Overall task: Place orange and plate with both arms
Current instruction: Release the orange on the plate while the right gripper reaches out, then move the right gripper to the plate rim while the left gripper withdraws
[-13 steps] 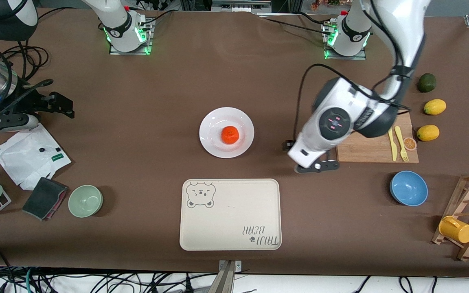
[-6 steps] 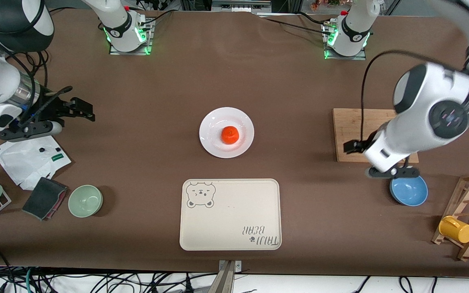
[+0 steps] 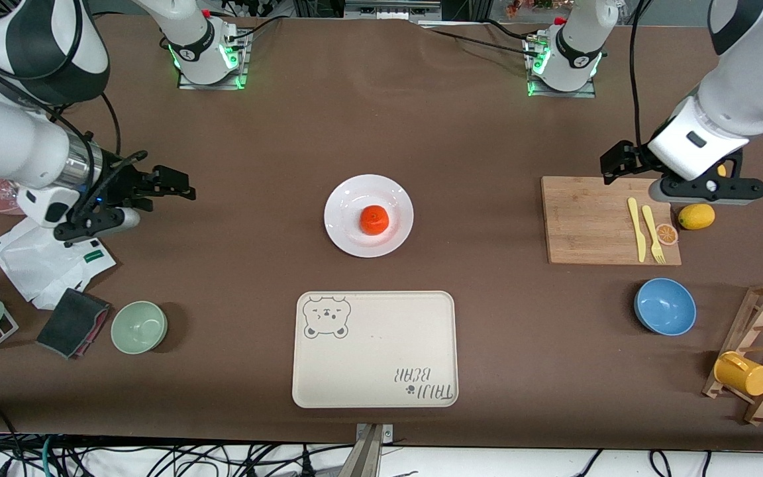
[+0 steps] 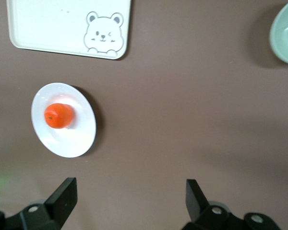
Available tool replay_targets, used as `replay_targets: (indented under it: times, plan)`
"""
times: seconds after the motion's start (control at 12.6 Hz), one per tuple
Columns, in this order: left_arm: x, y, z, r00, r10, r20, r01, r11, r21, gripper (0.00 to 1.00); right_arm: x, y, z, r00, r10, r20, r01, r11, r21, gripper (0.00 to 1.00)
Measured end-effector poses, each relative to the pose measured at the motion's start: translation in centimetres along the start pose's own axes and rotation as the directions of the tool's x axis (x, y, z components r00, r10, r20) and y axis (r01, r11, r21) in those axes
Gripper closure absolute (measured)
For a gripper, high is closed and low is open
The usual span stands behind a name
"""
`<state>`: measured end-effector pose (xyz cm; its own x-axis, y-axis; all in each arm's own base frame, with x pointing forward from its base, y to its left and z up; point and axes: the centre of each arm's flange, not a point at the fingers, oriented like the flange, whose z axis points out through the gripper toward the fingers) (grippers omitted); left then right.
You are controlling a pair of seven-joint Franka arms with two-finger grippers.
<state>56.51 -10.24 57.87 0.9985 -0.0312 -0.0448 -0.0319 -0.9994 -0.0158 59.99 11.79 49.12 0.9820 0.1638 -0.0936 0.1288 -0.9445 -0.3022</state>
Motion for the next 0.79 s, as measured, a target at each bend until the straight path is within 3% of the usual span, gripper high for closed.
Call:
replay_targets:
  times: [0.32, 0.79]
  plan:
    - [-0.4, 0.5, 0.8, 1.000, 0.014, -0.009, -0.014, 1.000, 0.000, 0.00, 0.9, -0.2, 2.3, 0.999, 0.020, 0.030, -0.022, 0.997, 0.079, 0.00]
    - [-1.7, 1.0, -1.7, 0.997, 0.062, -0.035, -0.062, 0.998, 0.002, 0.00, 3.3, 0.4, 9.0, 0.997, 0.066, 0.050, -0.078, 0.951, 0.300, 0.00]
